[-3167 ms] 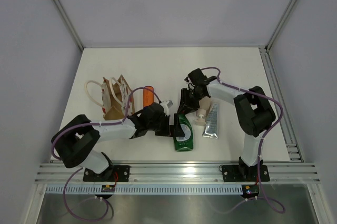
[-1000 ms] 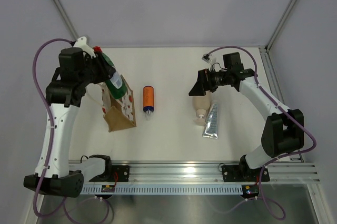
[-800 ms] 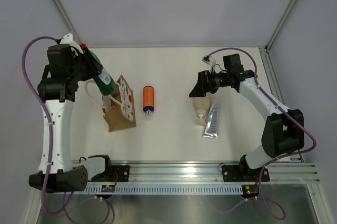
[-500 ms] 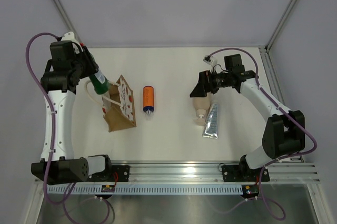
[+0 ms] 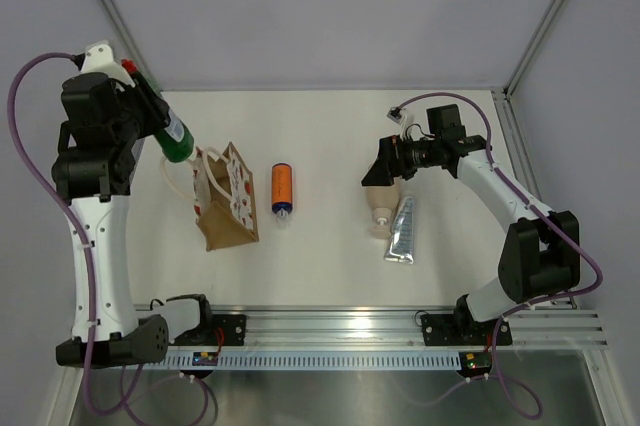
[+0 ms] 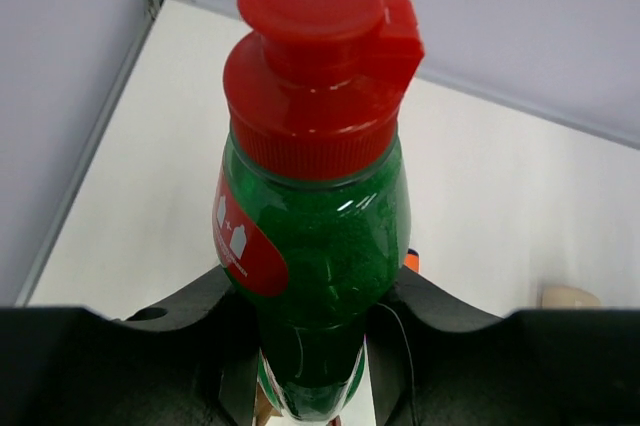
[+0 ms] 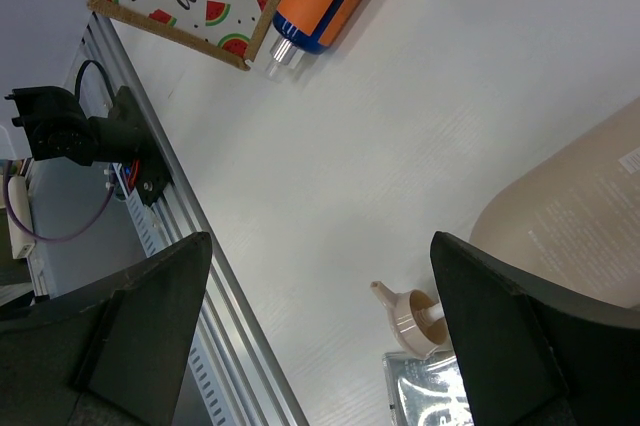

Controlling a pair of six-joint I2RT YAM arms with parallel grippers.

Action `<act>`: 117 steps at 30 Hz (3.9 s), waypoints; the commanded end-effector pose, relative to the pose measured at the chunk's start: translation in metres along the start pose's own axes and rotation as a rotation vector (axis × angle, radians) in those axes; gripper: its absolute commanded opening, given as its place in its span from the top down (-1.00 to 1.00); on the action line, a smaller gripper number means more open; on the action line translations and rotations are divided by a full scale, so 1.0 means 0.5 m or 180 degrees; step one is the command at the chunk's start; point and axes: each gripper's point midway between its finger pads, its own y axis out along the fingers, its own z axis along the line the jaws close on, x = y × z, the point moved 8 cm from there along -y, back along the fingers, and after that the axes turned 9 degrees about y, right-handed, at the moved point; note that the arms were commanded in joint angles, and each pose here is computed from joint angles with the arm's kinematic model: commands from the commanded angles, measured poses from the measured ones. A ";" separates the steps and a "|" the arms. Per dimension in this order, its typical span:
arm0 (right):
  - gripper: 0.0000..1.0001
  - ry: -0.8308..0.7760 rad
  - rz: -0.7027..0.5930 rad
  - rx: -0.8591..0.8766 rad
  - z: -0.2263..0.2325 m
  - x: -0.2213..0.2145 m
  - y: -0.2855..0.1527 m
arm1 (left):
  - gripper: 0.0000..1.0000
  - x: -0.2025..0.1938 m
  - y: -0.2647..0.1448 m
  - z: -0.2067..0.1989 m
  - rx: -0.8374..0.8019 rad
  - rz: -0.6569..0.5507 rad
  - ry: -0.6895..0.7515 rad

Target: Place the personal care products into the canvas bag

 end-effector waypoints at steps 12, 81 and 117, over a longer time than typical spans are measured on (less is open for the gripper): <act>-0.99 -0.0192 -0.0209 0.0024 0.013 0.016 -0.029 | 1.00 -0.031 0.109 0.003 -0.0158 -0.0140 0.0184; -0.99 -0.0087 -0.0361 -0.0057 -0.020 0.016 -0.053 | 0.96 -0.291 0.342 -0.175 -0.0790 -0.1261 0.0621; -0.99 0.0474 -0.0279 -0.1132 0.093 0.010 0.215 | -0.98 -0.115 0.037 -0.122 -0.0686 -0.0617 0.0558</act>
